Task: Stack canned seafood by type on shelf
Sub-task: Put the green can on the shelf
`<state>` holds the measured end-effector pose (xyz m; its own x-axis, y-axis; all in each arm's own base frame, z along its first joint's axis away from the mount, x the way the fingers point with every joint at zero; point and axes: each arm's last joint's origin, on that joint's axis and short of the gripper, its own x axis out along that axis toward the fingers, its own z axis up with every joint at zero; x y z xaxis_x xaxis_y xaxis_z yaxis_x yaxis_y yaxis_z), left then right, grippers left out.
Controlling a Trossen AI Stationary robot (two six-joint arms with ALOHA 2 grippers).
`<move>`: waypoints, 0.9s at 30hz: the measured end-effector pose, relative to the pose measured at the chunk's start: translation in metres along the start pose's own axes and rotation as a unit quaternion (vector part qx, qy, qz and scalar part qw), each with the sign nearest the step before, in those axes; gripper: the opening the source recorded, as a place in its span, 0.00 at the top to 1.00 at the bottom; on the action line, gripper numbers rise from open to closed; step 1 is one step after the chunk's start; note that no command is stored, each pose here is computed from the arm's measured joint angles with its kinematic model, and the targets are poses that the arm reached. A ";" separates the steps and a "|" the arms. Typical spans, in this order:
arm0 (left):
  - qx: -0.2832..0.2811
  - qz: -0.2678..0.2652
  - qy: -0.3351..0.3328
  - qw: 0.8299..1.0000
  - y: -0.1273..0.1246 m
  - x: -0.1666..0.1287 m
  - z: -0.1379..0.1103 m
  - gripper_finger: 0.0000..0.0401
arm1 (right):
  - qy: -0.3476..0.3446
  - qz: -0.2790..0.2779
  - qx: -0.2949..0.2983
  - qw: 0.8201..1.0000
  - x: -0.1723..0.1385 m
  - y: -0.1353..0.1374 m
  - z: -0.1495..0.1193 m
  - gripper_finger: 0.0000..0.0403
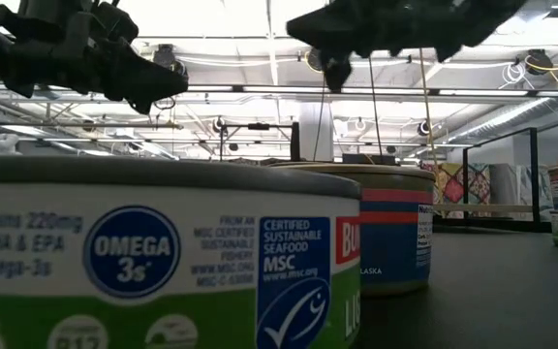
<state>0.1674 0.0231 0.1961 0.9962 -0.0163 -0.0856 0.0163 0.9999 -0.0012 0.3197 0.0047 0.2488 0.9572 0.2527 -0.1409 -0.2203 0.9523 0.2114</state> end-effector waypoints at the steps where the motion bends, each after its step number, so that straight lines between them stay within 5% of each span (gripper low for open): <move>1: -0.006 -0.012 0.000 1.000 -0.001 0.000 0.000 0.71 | 0.010 0.005 0.005 1.000 0.006 0.002 0.000 1.00; 5: -0.026 -0.094 0.002 0.995 -0.006 0.000 0.000 0.71 | 0.055 0.027 0.018 0.998 0.021 0.012 0.003 1.00; 17: -0.032 -0.169 -0.013 0.985 -0.031 0.006 0.022 0.71 | 0.096 0.075 0.003 0.993 0.028 0.049 0.004 1.00; 27: -0.028 -0.217 0.047 0.975 -0.071 0.033 0.034 0.71 | 0.098 0.104 0.024 0.989 0.030 0.108 -0.007 1.00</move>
<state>0.2023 -0.0489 0.2270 0.8843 -0.4402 -0.1557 0.4271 0.8973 -0.1113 0.3229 0.1162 0.2610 0.8364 0.4755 -0.2728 -0.3956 0.8680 0.3000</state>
